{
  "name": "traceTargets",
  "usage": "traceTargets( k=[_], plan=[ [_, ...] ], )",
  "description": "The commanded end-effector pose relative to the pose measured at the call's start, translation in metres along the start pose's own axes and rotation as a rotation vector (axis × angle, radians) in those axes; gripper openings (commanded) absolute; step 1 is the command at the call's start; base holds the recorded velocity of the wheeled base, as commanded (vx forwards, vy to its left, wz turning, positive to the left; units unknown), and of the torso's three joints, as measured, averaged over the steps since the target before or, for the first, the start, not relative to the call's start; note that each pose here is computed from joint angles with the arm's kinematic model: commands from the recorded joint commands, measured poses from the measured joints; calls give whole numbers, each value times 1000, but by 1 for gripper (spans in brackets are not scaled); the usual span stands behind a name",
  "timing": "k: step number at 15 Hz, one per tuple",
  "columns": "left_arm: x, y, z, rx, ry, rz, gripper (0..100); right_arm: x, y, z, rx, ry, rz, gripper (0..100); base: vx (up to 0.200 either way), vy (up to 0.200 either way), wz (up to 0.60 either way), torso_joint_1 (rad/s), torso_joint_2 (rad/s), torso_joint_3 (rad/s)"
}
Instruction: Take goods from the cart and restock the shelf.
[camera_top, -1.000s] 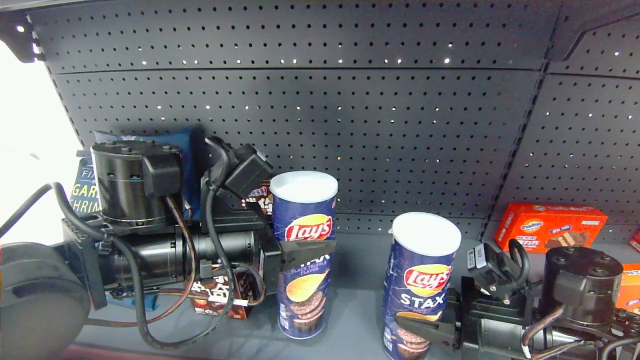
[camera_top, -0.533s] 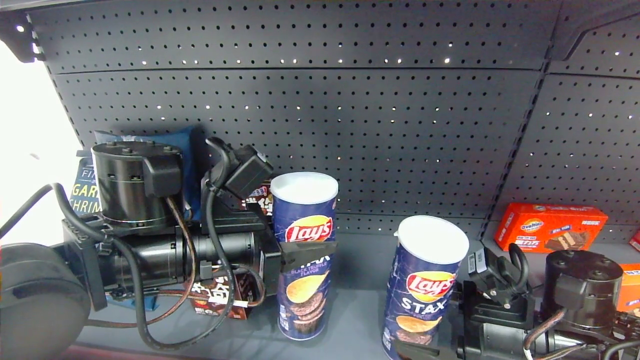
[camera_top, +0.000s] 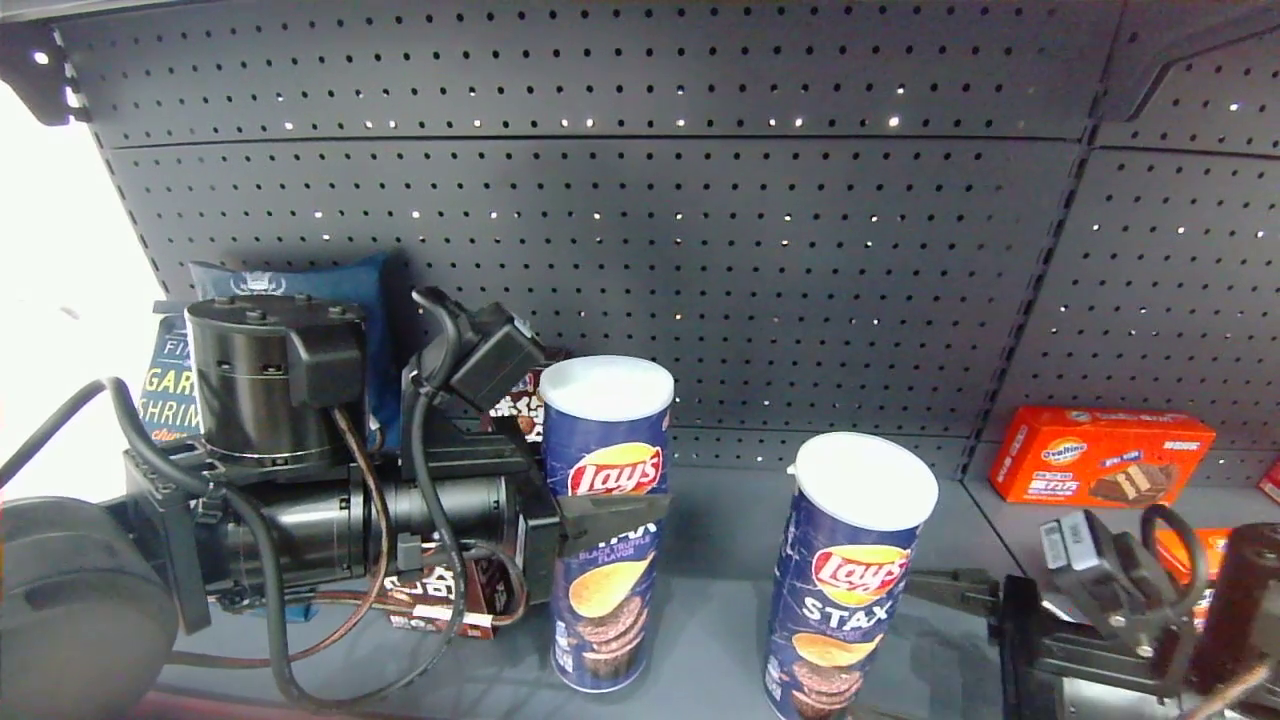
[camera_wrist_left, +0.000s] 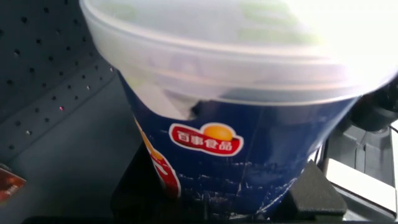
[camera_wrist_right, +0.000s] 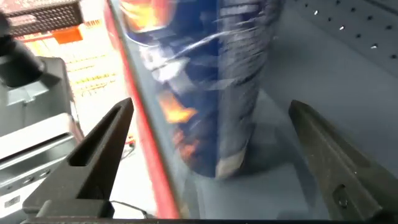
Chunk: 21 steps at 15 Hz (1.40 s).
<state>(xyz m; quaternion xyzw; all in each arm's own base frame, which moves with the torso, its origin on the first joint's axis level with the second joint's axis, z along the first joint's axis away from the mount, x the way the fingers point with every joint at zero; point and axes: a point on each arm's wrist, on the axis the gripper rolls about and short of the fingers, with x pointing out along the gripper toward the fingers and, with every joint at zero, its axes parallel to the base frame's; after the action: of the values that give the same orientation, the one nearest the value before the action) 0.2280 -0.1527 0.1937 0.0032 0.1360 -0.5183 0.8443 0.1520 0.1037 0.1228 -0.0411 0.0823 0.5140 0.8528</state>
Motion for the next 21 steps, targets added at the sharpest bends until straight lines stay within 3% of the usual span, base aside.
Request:
traceTargets(
  k=[1,3,4,6,10,11,12,17,21],
  plan=[
    [-4,-3,-4,-4,8,-1,0,-45,24,6,-56,-92,-67,100,0,0,0,0,0,0],
    [-7,-5,-2,2,-1,-3,0,-66,33,9,-69,-123,-171,100,0,0,0,0,0,0],
    [-7,-4,1,6,-10,-1,0,-84,36,12,-57,-119,-346,100,0,0,0,0,0,0],
    [-7,-2,6,14,-28,3,0,-108,47,15,-41,-102,-499,100,0,0,0,0,0,0],
    [-5,0,14,26,-48,5,0,-131,58,20,-26,-82,-653,100,0,0,0,0,0,0],
    [-6,0,13,24,-45,5,0,-137,58,17,-18,-88,-777,100,0,0,0,0,0,0],
    [-6,0,12,24,-44,5,0,-139,59,15,-14,-92,-824,100,0,0,0,0,0,0],
    [6,7,27,44,-76,10,0,-156,78,-32,-25,-156,-893,100,0,0,0,0,0,0],
    [22,17,29,43,-72,12,0,-171,99,-76,-25,-178,-931,100,0,0,0,0,0,0]
  ],
)
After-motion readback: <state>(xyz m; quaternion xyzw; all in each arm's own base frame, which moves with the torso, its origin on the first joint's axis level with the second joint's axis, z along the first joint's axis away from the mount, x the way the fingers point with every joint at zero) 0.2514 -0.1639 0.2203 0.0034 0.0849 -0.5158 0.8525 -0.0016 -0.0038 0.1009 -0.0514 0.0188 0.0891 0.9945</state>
